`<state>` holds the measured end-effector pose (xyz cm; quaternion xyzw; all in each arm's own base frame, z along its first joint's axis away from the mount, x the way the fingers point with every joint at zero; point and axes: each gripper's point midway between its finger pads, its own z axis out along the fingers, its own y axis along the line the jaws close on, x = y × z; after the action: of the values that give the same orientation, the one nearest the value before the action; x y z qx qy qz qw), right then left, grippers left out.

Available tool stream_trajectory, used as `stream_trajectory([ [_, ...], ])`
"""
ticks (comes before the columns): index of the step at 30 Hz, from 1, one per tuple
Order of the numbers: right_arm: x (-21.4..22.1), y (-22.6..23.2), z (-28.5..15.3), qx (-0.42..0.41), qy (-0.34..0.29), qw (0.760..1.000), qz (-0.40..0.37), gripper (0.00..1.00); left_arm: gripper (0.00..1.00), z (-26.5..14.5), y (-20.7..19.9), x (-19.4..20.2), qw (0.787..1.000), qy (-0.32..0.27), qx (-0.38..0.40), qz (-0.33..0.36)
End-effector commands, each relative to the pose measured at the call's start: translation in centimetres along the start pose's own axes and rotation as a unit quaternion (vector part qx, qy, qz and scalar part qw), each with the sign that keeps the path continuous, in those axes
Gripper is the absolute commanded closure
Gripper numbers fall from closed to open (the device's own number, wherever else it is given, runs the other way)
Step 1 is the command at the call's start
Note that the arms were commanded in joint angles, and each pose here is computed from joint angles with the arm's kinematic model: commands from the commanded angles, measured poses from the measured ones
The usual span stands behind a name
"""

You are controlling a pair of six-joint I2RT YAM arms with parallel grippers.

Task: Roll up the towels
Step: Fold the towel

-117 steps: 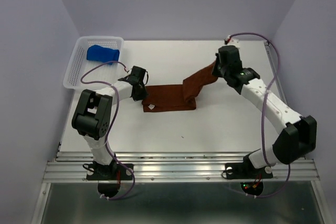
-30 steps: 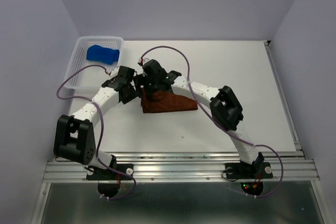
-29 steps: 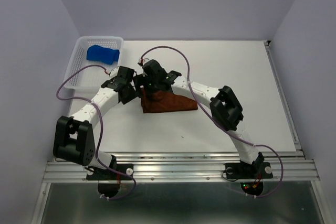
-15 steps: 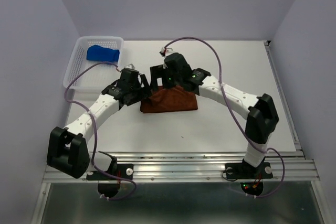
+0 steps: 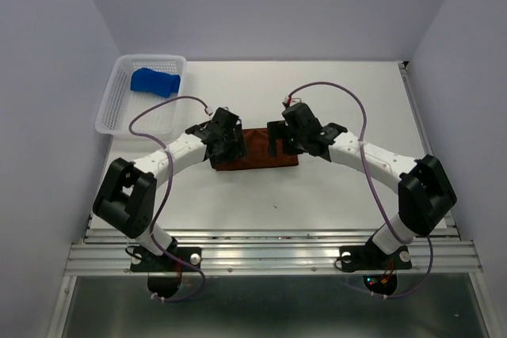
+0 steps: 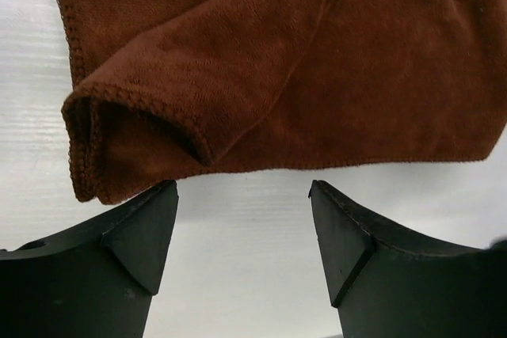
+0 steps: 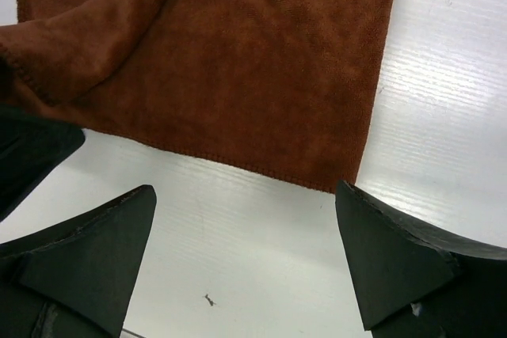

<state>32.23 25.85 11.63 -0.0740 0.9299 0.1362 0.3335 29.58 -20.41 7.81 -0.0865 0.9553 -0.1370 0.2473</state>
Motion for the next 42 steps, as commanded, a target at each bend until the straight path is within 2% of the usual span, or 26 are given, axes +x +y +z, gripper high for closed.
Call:
stream_trajectory([
  [1, -2.3, 0.6, -2.3, -0.016, -0.052, 0.999, 0.005, 0.00, 0.22, 0.1, -0.6, -3.0, 0.999, -0.046, -0.015, -0.010],
  [5, -2.1, -0.2, -2.4, -0.005, -0.053, 0.999, 0.009, 0.00, 0.29, 1.9, -0.8, -3.0, 0.999, -0.030, -0.028, 0.000],
  [8, -2.5, -0.7, -2.8, -0.002, -0.061, 0.998, 0.011, 0.00, 0.47, 2.9, -0.7, -3.3, 0.999, -0.021, -0.046, 0.002],
  [9, -2.4, -0.7, -2.8, -0.003, -0.061, 0.998, 0.011, 0.00, 0.58, 3.1, -0.8, -3.4, 0.999, -0.021, -0.048, 0.004],
  [10, -2.5, -0.7, -3.0, -0.003, -0.062, 0.998, 0.012, 0.00, 0.64, 3.1, -1.0, -3.7, 0.999, -0.023, -0.046, 0.003],
  [12, -2.6, -0.8, -3.3, 0.000, -0.067, 0.998, 0.011, 0.00, 0.85, 3.2, -1.2, -4.2, 0.998, -0.031, -0.048, 0.001],
  [15, -2.7, -1.2, -3.7, 0.007, -0.071, 0.997, 0.010, 0.00, 1.00, 3.1, -0.6, -5.3, 0.997, -0.040, -0.059, -0.013],
  [27, -2.5, -2.6, -3.9, 0.033, -0.071, 0.997, 0.008, 0.00, 1.00, 3.7, 2.8, -9.1, 0.990, -0.057, -0.035, -0.124],
  [31, -2.5, -2.8, -3.4, 0.038, -0.065, 0.997, 0.010, 0.00, 1.00, 4.0, 2.7, -11.0, 0.988, -0.065, -0.015, -0.141],
  [35, -2.4, -2.8, -2.7, 0.043, -0.056, 0.998, 0.006, 0.00, 1.00, 5.0, 3.5, -11.6, 0.987, -0.050, -0.035, -0.149],
  [38, -2.6, -2.8, -2.3, 0.048, -0.053, 0.997, 0.003, 0.00, 0.91, 5.0, 4.9, -11.5, 0.981, -0.045, -0.064, -0.175],
  [40, -2.9, -2.6, -2.0, 0.050, -0.052, 0.997, 0.002, 0.00, 0.62, 4.7, 5.9, -11.4, 0.978, -0.055, -0.078, -0.188],
  [42, -3.4, -2.4, -2.0, 0.047, -0.055, 0.997, 0.000, 0.00, 0.52, 4.1, 6.1, -11.9, 0.974, -0.074, -0.073, -0.201],
])
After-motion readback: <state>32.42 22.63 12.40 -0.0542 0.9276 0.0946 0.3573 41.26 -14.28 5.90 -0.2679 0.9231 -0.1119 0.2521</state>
